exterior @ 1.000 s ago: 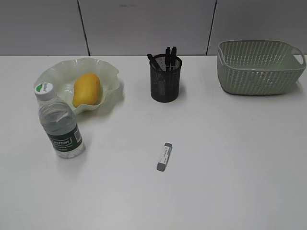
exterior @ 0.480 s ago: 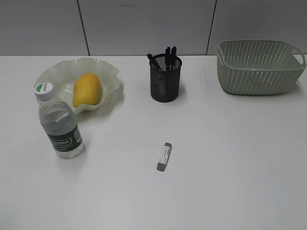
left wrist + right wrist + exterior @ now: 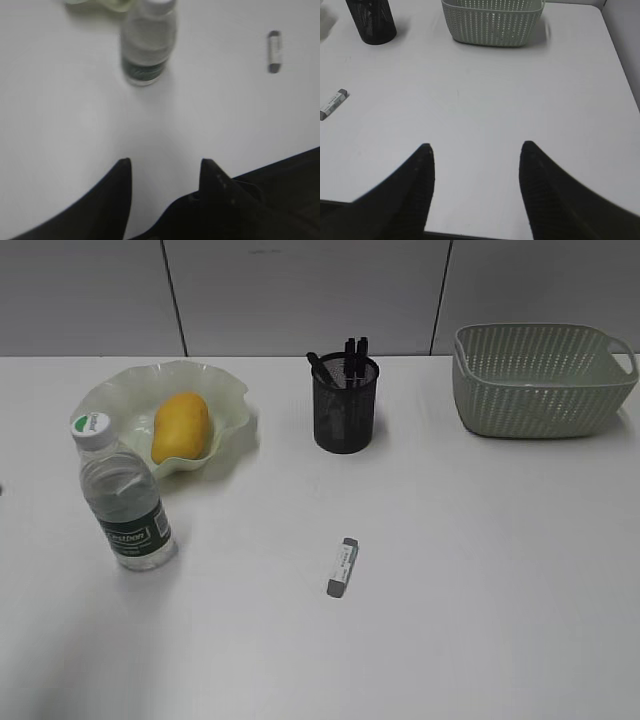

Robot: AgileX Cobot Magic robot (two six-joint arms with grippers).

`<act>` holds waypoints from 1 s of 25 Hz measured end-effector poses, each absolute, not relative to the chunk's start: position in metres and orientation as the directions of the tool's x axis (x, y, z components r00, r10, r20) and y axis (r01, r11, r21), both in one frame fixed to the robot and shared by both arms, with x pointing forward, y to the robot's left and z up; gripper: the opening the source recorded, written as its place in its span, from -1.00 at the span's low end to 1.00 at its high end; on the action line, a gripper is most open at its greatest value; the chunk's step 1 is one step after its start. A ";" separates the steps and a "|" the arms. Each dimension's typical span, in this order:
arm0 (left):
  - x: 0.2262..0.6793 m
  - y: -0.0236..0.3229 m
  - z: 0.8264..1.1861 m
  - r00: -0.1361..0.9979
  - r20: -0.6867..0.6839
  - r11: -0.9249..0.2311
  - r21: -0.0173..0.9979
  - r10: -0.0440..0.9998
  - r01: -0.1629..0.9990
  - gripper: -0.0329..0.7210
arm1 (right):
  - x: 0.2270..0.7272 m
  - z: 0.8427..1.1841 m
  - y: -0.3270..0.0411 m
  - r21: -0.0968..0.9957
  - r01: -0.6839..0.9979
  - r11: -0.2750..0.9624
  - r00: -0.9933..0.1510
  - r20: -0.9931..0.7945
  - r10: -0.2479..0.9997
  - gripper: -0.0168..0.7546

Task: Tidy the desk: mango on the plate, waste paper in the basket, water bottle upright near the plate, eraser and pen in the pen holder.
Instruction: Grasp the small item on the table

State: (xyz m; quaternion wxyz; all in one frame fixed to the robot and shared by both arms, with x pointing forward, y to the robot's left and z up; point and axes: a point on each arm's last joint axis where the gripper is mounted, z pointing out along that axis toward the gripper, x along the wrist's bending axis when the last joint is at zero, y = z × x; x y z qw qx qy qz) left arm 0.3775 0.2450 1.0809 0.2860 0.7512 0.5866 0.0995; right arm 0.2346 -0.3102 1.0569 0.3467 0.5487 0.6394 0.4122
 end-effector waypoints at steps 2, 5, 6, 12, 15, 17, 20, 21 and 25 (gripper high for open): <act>0.400 0.227 1.082 0.328 -0.238 -0.158 0.537 0.914 0.829 0.04 | 0.235 1.057 -0.310 0.908 0.416 0.058 -0.157 0.009 0.987 0.18; 0.426 0.187 1.080 0.429 -0.248 -0.242 0.543 0.869 0.804 0.03 | 0.235 1.057 -0.310 0.908 0.416 0.059 -0.158 0.008 0.987 0.18; 0.432 0.169 1.075 0.466 -0.238 -0.283 0.540 0.852 0.793 0.02 | 0.235 1.057 -0.310 0.908 0.416 0.059 -0.158 0.008 0.987 0.18; 0.476 0.065 1.025 0.509 -0.138 -0.407 0.443 0.850 0.799 0.06 | 0.235 1.057 -0.310 0.908 0.416 0.059 -0.158 0.008 0.987 0.18; 0.499 0.030 0.990 0.510 -0.111 -0.440 0.371 0.853 0.818 0.26 | 0.235 1.057 -0.310 0.908 0.416 0.059 -0.158 0.008 0.987 0.18; 0.510 0.010 0.968 0.514 -0.097 -0.463 0.320 0.852 0.827 0.35 | 0.235 1.057 -0.310 0.908 0.416 0.059 -0.158 0.008 0.987 0.18; 0.521 -0.015 0.948 0.533 -0.081 -0.492 0.286 0.843 0.822 0.39 | 0.235 1.057 -0.310 0.908 0.416 0.059 -0.158 0.008 0.987 0.18; 0.523 -0.020 0.943 0.536 -0.077 -0.499 0.272 0.841 0.823 0.39 | 0.235 1.057 -0.310 0.908 0.416 0.059 -0.158 0.008 0.987 0.18; 0.533 -0.034 0.922 0.530 -0.062 -0.505 0.227 0.846 0.833 0.38 | 0.235 1.057 -0.310 0.908 0.416 0.059 -0.158 0.008 0.987 0.18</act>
